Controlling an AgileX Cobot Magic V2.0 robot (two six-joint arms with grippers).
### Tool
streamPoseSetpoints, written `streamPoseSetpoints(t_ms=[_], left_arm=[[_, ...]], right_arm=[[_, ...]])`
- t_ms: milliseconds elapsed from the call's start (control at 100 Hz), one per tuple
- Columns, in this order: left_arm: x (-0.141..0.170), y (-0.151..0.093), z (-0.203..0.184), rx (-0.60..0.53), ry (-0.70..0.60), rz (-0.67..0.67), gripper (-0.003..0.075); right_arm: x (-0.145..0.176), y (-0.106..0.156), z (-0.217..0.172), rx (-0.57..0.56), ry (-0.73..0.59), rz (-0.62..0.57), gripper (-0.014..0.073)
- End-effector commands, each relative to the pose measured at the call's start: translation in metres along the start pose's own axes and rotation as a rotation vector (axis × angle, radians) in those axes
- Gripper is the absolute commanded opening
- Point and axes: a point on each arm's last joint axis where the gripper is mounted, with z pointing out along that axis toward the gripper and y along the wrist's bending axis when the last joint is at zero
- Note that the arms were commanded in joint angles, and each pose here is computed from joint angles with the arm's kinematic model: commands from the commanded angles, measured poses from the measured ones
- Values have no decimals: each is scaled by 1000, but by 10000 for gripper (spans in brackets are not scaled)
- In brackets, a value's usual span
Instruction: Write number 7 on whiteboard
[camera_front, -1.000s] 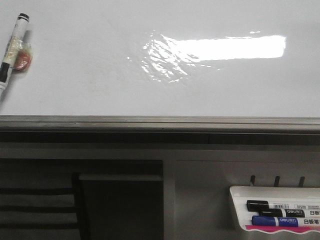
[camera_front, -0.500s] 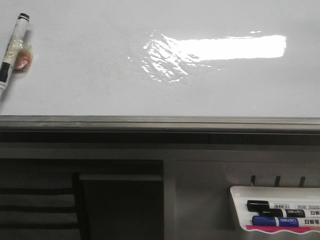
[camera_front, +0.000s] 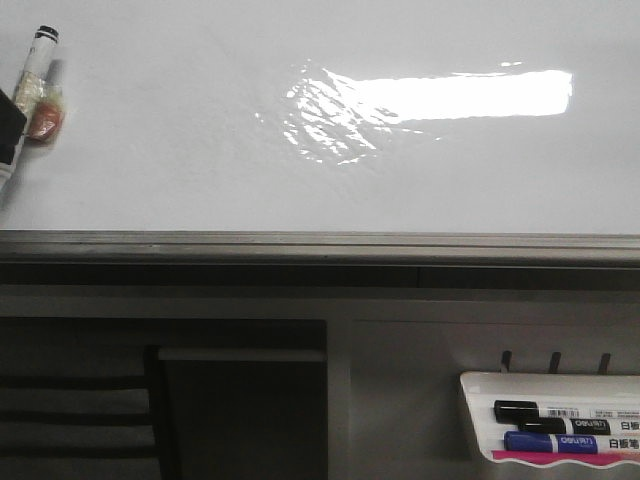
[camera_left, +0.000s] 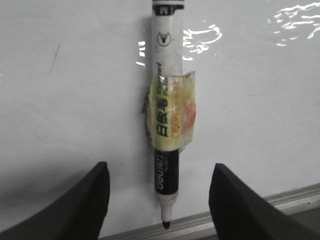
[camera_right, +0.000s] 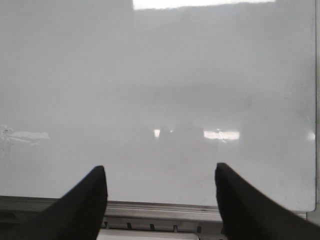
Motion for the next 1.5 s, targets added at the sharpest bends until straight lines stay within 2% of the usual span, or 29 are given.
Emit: streamPoseSetpoints(t_ms=[0, 390, 730, 910, 1220, 1370, 1490], left_arm=[[-21, -1, 0, -6, -106, -5, 399], [-17, -15, 24, 33, -69, 36, 391], [-14, -15, 33, 30, -54, 42, 174], [-14, -15, 33, 30, -55, 42, 90], [-13, -15, 33, 32, -44, 43, -14], [-10, -16, 29, 40, -3, 44, -20], [-15, -16, 14, 45, -24, 47, -20]], right_arm=[[-16, 0, -1, -2, -96, -3, 419], [-16, 0, -1, -2, -98, -3, 419], [-16, 0, -1, -2, -98, -3, 419], [-16, 0, -1, -2, -99, -3, 419], [-18, 1, -1, -3, -118, -3, 419], [-18, 1, -1, -4, -120, -5, 419], [-18, 0, -2, -2, -112, -23, 419]])
